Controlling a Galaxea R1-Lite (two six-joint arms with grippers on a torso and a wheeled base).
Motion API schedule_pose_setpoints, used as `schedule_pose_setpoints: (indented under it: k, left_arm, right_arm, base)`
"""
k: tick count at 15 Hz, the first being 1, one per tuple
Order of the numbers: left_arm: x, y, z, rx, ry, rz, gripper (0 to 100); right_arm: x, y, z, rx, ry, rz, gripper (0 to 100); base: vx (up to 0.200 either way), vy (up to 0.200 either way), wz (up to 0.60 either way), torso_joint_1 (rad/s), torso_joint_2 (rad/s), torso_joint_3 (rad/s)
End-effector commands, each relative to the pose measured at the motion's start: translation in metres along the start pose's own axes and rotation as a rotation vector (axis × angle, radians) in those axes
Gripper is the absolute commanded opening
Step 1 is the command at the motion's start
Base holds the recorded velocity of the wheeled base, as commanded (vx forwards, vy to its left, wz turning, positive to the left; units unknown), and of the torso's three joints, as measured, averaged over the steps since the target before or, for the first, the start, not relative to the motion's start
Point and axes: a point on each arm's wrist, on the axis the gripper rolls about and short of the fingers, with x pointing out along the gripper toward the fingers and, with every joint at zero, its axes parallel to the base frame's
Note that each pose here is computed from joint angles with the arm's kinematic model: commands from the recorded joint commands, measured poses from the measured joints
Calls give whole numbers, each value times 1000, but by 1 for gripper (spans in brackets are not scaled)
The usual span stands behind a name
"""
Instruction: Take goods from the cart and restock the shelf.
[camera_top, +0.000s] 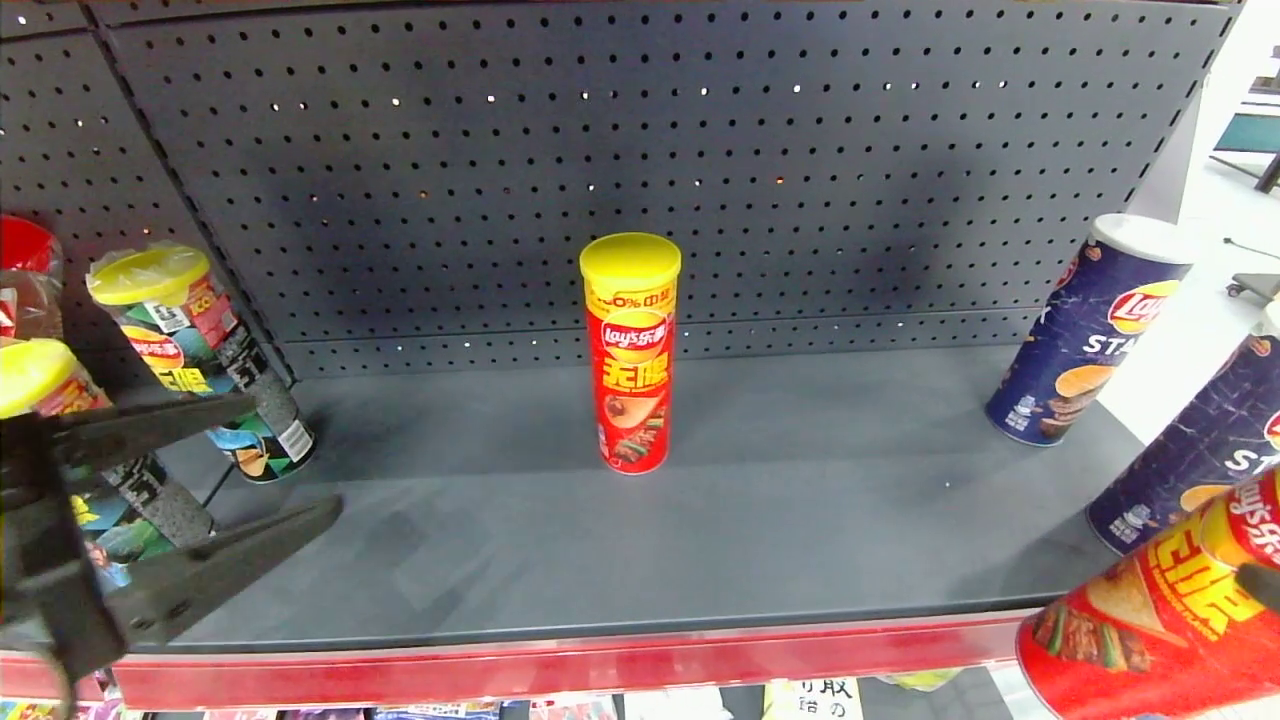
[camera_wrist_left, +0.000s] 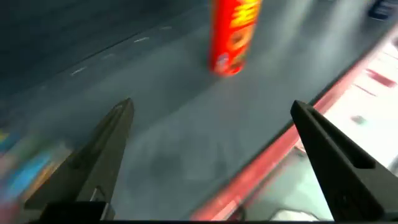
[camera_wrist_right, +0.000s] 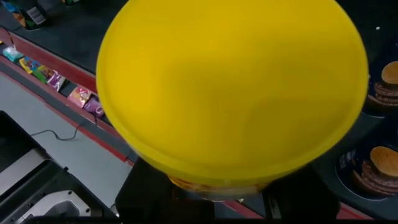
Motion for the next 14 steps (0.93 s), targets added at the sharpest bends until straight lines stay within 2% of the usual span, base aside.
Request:
schedule_pose_setpoints:
  k: [1,2,4,5,7,9,11,14]
  left_arm:
    - [105,15,-7,-1,81,-203,100]
    - [123,14,-4,12,65,-228,100]
    - [151,12,-1,18,68,-263,100]
    - [161,14,-1,18,71,-266,100]
    - [187,21,9,29,41,-271,100]
    - [201,23,20,43,9,-279,100]
    - [206,25,24,47,-3,-279,100]
    - [216,19,31,55,-24,-300,100]
  right_arm:
    - [6,-2,0,8,26,2,0]
    - [6,-2,-1,11,29,1,0]
    - [6,-2,0,11,27,-1,0]
    - [6,-2,0,10,26,-1,0]
    - [6,-2,-1,11,27,-4,0]
    - [6,-2,0,11,25,-6,0]
    - [6,-2,0,12,25,-9,0]
    - [5,-2,0,13,23,-9,0]
  base:
    - [0,0,0,0,0,0]
    - [0,0,0,0,0,0]
    - [0,0,0,0,0,0]
    - [0,0,0,0,0,0]
    - [0,0,0,0,0,0]
    - [0,0,0,0,0,0]
    - [0,0,0,0,0,0]
    - [0,0,0,0,0,0]
